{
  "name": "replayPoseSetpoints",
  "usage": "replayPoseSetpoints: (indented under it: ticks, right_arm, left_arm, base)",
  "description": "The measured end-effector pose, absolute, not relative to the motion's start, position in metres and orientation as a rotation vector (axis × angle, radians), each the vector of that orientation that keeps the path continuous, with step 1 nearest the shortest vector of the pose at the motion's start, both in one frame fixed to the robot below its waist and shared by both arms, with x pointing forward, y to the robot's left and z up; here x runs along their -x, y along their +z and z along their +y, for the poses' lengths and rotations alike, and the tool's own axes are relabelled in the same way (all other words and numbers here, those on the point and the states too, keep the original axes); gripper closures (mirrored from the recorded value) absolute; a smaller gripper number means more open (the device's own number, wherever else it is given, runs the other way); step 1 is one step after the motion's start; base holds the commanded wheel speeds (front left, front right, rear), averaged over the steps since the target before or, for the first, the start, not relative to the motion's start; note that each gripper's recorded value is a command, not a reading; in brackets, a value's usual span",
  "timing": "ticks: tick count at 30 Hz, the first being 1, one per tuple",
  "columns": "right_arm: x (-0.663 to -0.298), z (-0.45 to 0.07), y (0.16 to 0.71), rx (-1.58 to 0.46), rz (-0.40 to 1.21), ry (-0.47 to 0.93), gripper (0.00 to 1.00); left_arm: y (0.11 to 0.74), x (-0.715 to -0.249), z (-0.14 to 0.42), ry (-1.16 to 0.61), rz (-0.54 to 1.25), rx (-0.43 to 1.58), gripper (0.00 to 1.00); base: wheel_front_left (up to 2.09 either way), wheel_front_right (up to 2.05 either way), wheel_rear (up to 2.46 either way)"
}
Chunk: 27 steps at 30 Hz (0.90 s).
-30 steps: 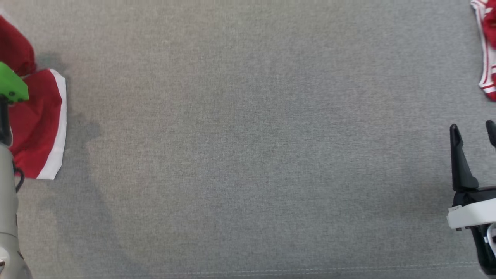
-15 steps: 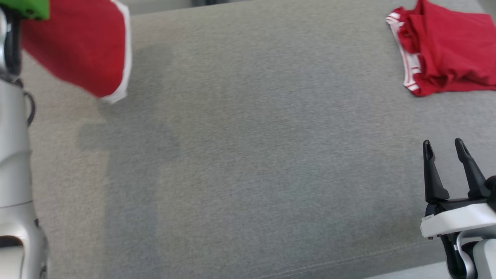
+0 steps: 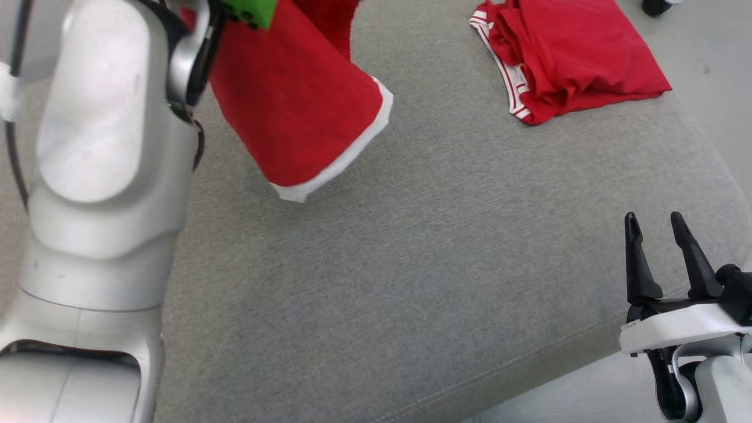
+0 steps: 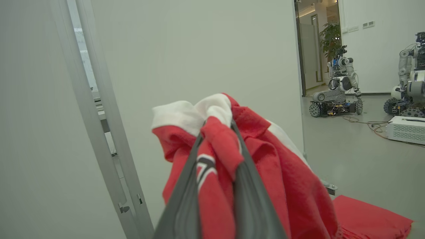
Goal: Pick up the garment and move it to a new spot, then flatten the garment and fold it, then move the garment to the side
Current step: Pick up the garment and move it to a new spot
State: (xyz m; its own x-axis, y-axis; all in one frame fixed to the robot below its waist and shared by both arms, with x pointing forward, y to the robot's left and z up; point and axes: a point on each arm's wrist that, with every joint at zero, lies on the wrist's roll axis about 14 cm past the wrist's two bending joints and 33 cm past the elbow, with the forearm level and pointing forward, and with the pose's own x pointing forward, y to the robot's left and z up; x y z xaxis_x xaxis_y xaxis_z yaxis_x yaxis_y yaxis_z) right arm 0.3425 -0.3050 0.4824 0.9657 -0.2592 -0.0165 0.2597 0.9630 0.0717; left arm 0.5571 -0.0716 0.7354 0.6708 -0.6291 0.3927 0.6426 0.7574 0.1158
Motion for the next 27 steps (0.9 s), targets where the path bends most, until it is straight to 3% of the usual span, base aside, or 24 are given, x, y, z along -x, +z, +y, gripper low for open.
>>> replayPoseSetpoints:
  ticks: [6, 19, 20, 22, 27]
  right_arm:
    - [-0.34, -0.312, 0.483, -0.072, 0.005, -0.29, 0.0]
    - [-0.354, -0.292, 0.482, -0.085, -0.001, -0.222, 0.0]
    - [-0.355, -0.29, 0.482, -0.086, 0.0, -0.215, 0.0]
    - [-0.357, -0.286, 0.482, -0.09, -0.001, -0.201, 0.0]
    - [-0.357, -0.28, 0.486, -0.093, -0.013, -0.179, 0.0]
  left_arm:
    - [0.661, -0.546, -0.098, -0.781, -0.274, 0.098, 1.0]
    - [0.495, -0.49, -0.067, -0.682, 0.102, 0.179, 1.0]
    - [0.489, -0.485, -0.065, -0.679, 0.115, 0.177, 0.87]
    - [0.485, -0.478, -0.063, -0.676, 0.119, 0.172, 0.0]
    - [0.505, -0.478, -0.053, -0.632, 0.042, 0.187, 0.0]
  base:
    - [0.0, 0.0, 0.0]
    - [0.0, 0.0, 0.0]
    - [0.0, 0.0, 0.0]
    - [0.0, 0.0, 0.0]
    - [0.0, 0.0, 0.0]
